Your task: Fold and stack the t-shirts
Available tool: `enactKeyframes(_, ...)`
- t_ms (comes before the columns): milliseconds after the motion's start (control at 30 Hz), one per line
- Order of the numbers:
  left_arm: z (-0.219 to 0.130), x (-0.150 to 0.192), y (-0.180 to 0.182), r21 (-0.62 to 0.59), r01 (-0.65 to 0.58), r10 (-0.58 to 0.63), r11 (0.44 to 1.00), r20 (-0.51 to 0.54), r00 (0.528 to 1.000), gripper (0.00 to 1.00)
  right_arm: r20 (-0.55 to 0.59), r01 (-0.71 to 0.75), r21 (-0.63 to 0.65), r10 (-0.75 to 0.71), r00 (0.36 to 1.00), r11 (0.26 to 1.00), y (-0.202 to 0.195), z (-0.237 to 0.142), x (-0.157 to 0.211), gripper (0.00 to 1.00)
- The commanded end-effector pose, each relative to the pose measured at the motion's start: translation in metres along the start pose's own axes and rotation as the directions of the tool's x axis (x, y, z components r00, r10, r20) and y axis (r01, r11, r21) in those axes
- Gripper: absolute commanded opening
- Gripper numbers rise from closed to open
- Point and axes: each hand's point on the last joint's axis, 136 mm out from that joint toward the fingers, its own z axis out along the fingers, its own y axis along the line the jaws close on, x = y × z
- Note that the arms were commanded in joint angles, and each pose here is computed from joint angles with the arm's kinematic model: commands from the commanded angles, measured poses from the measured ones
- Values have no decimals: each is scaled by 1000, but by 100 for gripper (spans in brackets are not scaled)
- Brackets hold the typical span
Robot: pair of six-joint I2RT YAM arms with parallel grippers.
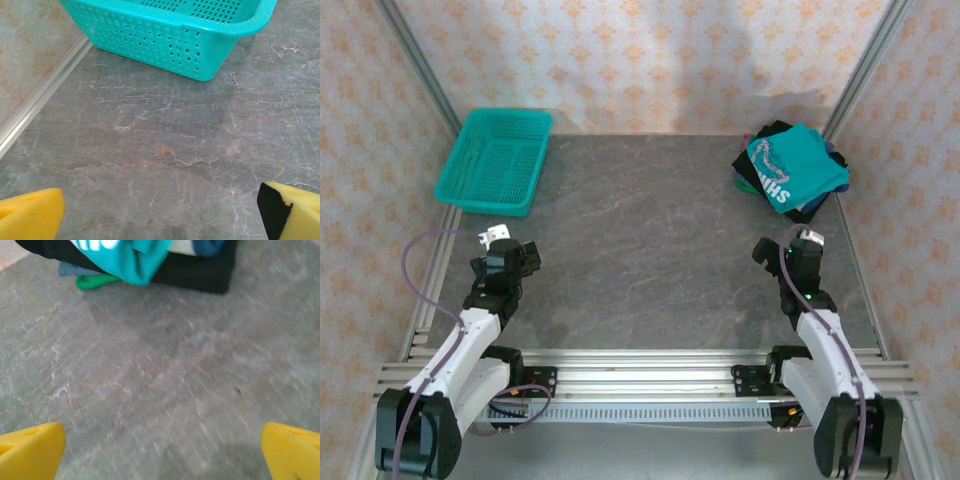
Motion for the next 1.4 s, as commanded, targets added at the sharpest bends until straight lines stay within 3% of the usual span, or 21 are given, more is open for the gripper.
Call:
enactKeyframes(0,14,-41,-9,7,65,-66,998,169,983,100,234,102,31,-106,966,994,14,11,-43,99)
enactKeyframes(267,41,-36,-30,59,40,-50,997,184,982,100,369,161,56,-170,914,985,14,37,-45,99)
enactKeyframes(533,68,-41,-58,113,-95,71,989,199,978,100,373,133,83,-155,915,988,11,76,-35,99)
enactKeyframes(600,80,-32,-67,133,-122,98,984,180,979,100,301,122,119,-153,941,985,6,81,-36,99)
enactKeyframes(1367,81,-28,-66,139,-114,89,984,173,981,100,282,139,148,-177,943,979,7,89,-37,99)
